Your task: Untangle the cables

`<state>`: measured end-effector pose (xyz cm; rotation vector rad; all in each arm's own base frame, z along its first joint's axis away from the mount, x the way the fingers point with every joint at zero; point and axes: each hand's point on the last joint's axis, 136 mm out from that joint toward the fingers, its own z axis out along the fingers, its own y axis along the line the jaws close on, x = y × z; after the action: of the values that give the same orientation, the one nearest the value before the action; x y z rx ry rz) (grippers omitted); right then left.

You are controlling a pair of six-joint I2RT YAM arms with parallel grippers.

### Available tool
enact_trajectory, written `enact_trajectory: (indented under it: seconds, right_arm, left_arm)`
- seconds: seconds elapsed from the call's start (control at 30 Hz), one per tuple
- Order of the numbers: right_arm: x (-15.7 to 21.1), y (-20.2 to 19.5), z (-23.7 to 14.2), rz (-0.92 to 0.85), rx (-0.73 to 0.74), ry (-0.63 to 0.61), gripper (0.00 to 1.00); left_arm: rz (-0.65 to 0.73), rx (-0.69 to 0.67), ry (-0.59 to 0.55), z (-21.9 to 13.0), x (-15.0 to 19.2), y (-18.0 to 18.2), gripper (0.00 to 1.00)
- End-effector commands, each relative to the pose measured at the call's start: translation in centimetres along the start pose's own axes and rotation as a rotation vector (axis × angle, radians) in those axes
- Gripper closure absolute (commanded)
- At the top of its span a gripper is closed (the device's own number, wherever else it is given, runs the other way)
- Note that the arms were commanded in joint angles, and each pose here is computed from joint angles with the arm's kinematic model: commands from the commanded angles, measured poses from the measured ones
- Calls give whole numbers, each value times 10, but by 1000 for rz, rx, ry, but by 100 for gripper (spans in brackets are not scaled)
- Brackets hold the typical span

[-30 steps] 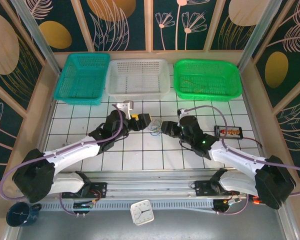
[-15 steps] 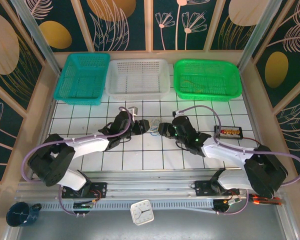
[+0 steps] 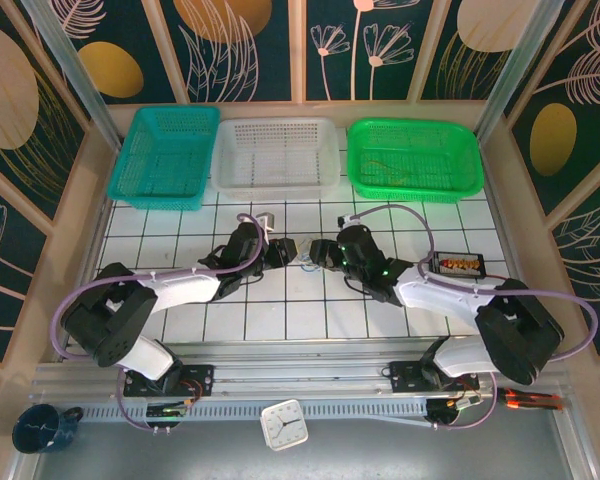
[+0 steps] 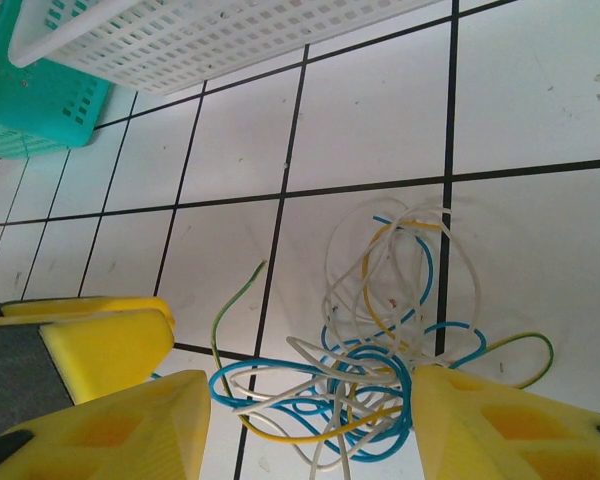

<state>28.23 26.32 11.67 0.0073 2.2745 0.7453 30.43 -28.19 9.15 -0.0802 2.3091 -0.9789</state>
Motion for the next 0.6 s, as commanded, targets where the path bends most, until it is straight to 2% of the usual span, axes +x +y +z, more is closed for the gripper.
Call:
enact_trajectory:
  seconds: [0.0, 0.17, 0.57]
  right_arm:
    - [-15, 14, 4, -15, -29, -45, 44]
    - [-12, 15, 10, -9, -33, -36, 45]
    - [-3, 11, 21, -1, -28, -12, 51]
  left_arm:
    - [-14, 29, -1, 2, 1, -1, 66]
    - [-22, 44, 8, 4, 4, -2, 66]
    - [-34, 65, 23, 7, 8, -2, 83]
